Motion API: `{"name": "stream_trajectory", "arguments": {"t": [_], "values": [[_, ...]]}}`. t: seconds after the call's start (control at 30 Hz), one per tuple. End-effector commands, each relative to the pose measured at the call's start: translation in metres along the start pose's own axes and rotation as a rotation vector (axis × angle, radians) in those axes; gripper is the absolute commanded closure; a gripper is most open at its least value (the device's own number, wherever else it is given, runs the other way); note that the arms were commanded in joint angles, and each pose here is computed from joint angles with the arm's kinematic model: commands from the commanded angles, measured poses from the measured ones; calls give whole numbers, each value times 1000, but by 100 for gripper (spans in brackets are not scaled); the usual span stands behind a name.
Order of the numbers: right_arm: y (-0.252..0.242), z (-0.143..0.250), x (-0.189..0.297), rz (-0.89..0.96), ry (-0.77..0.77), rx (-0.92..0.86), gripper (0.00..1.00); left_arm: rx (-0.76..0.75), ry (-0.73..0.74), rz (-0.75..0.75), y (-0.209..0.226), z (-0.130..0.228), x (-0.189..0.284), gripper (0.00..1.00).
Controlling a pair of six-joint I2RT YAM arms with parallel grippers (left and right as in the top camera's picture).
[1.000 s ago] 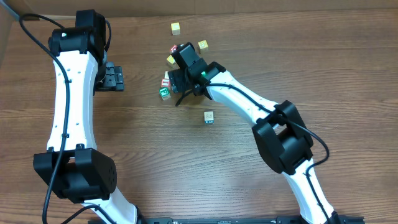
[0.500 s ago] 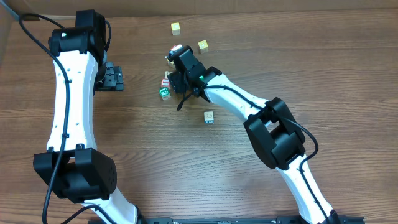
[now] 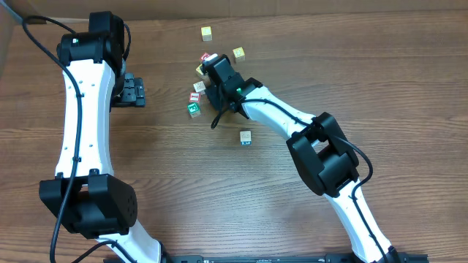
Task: Flip 5 blocks
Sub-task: 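Grasp the E block with the right gripper and lift it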
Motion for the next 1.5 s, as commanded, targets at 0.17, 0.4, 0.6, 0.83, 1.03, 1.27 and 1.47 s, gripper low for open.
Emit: {"name": "stream_trajectory", "arguments": {"t": [0.17, 0.4, 0.6, 0.83, 1.03, 1.27, 1.47], "values": [[-8, -34, 39, 8, -80, -36, 65, -4, -17, -10, -1, -5, 2, 0], [-5, -84, 162, -24, -196, -142, 67, -4, -17, -10, -1, -5, 2, 0], [-14, -80, 264, -43, -181, -354, 72, -4, -17, -10, -1, -5, 2, 0], [-21, -49, 299, -8, -48, -424, 72, -4, -17, -10, -1, -5, 2, 0], [-26, -26, 298, 30, 72, -423, 75, -4, -17, -10, -1, -5, 2, 0], [-25, -11, 291, 63, 130, -650, 76, -4, -17, -10, -1, -5, 2, 0], [-10, 11, 262, 67, 182, -645, 75, -4, -17, -10, -1, -5, 2, 0]]}}
Point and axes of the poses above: each gripper's point midway between its finger pads, its own x axis back along the fingers, its own y axis along the line the jaws close on, z = x × y, the point moved 6 cm from there along x, back along the fingers
